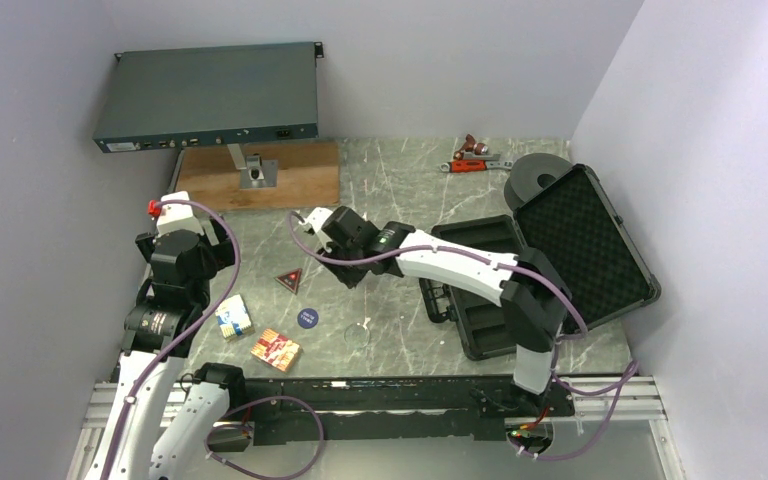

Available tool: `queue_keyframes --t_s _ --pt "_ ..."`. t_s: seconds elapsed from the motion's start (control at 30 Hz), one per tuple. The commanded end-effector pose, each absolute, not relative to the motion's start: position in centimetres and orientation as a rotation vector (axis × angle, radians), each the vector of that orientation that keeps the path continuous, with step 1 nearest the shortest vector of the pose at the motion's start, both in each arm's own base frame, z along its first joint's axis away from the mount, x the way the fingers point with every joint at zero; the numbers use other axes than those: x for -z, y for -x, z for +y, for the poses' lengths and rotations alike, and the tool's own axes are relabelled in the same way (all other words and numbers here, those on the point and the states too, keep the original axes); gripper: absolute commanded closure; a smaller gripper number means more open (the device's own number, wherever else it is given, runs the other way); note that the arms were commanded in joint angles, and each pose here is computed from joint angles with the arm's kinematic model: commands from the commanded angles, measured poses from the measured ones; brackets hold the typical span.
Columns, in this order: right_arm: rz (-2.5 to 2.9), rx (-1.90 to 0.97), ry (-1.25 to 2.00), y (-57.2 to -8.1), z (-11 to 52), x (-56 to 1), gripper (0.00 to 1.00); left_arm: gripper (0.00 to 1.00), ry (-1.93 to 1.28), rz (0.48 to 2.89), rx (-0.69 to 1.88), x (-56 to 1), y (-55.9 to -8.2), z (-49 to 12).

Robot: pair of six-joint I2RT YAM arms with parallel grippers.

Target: Pack up texas hold em set

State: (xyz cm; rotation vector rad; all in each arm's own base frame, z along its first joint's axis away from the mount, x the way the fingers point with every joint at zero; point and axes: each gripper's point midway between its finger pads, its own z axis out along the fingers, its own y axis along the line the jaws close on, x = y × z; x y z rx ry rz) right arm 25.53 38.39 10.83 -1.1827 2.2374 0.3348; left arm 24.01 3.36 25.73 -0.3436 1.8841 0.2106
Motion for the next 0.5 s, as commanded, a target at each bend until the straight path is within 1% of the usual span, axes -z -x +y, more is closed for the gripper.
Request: queue_keyframes --t_s 0.0,0.1,0.27,0.3,0.47 --pt "2.094 -0.275 1.050 -28.5 37.5 -15.6 1.00 0.03 0.335 1.843 -0.170 -27.3 -24.4 2.9" --pt "2.192 -0.269 0.733 -30.9 35.1 -16.9 1.00 0.03 0.332 1.846 -0.167 -27.3 -24.5 2.8" --pt "2.335 -0.460 0.292 -34.1 31.5 -18.3 1.00 0.03 0.331 1.850 -0.162 -27.2 -24.6 2.7" --pt "2.334 -0.456 0.222 -34.5 30.7 -18.4 1.00 0.03 0.331 1.851 -0.162 -27.2 -24.6 2.7" --pt "2.276 -0.233 -0.279 -36.8 25.0 -20.0 1.00 0.04 0.331 1.857 -0.158 -27.1 -24.7 2.6"
